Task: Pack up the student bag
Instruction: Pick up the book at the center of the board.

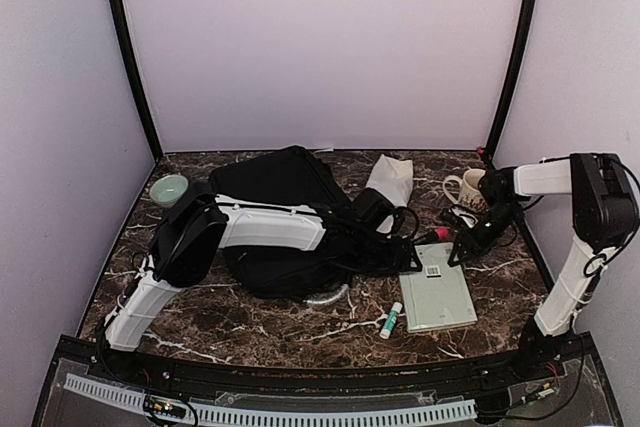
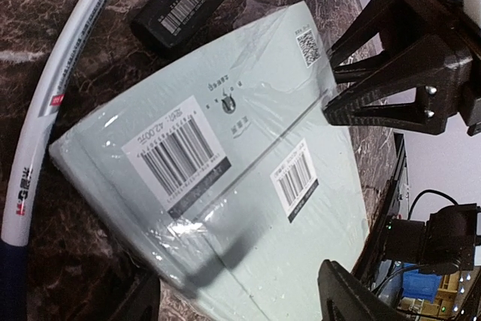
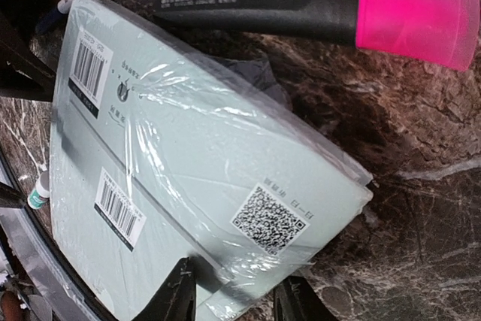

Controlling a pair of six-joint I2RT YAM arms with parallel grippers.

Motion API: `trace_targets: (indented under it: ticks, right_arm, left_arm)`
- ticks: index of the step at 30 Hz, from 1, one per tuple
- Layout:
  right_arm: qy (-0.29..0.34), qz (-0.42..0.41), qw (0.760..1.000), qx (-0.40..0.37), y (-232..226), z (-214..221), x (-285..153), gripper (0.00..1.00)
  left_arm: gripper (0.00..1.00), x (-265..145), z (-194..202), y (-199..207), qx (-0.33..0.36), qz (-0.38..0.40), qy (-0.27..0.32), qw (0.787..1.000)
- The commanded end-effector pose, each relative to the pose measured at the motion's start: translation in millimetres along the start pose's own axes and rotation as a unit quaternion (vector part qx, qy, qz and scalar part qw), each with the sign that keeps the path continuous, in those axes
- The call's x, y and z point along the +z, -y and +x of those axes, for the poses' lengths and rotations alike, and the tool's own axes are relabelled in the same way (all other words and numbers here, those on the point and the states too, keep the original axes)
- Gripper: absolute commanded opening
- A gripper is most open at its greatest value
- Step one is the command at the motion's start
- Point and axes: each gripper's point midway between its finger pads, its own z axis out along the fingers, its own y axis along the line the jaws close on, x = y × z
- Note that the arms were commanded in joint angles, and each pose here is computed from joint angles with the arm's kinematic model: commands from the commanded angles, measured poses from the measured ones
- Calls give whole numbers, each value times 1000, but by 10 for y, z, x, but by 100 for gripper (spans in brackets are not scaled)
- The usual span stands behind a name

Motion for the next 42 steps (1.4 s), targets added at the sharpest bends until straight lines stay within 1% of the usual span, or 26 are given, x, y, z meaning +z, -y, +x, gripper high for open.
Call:
trace_targets:
  ticks: [1,5,8,12,15,19,25,27,28,30,32,34,38,42]
  right_arm:
    - [46,-38,997,-58,-447,-243,-183,33]
    - [69,-28,994,-77,-555,-391,-317,33]
    - [81,-19,993,-81,-555,-490,-366,32]
    - [81,2,994,-70,-397,-587,-286,33]
    - [81,-1,995,-58,-317,-653,-184,33]
    - [81,2,996,-48,-197,-717,-52,34]
    - [72,29,996,-36,-79,-701,-22,42]
    - [69,47,996,-35,-57,-653,-82,48]
    - [68,54,996,-32,-44,-624,-110,50]
    - [64,73,995,-26,9,-560,-165,56]
    - [58,80,995,-19,61,-480,-189,64]
    - [51,82,995,-14,107,-413,-181,66]
    - [32,70,997,-11,146,-294,-58,65]
    - [21,65,998,-4,184,-228,53,57]
  left_arm:
    - [74,-166,-215,507,57,55,34,996]
    - [74,-325,-299,606,74,48,55,995]
    - [74,-423,-361,653,83,41,70,993]
    - [74,-435,-418,576,82,25,83,993]
    - [74,-409,-431,474,68,17,89,994]
    - [74,-399,-444,450,65,15,95,993]
    - [74,-390,-407,369,57,1,91,994]
    - [74,-414,-383,336,52,-8,87,995]
    - [75,-440,-370,328,48,-12,86,995]
    - [77,-516,-353,249,35,-37,90,995]
    - [79,-600,-324,200,24,-52,94,994]
    - [80,-630,-275,167,9,-55,90,994]
    - [81,-549,-155,72,-26,-45,74,996]
    - [81,-432,-91,6,-54,-24,58,997]
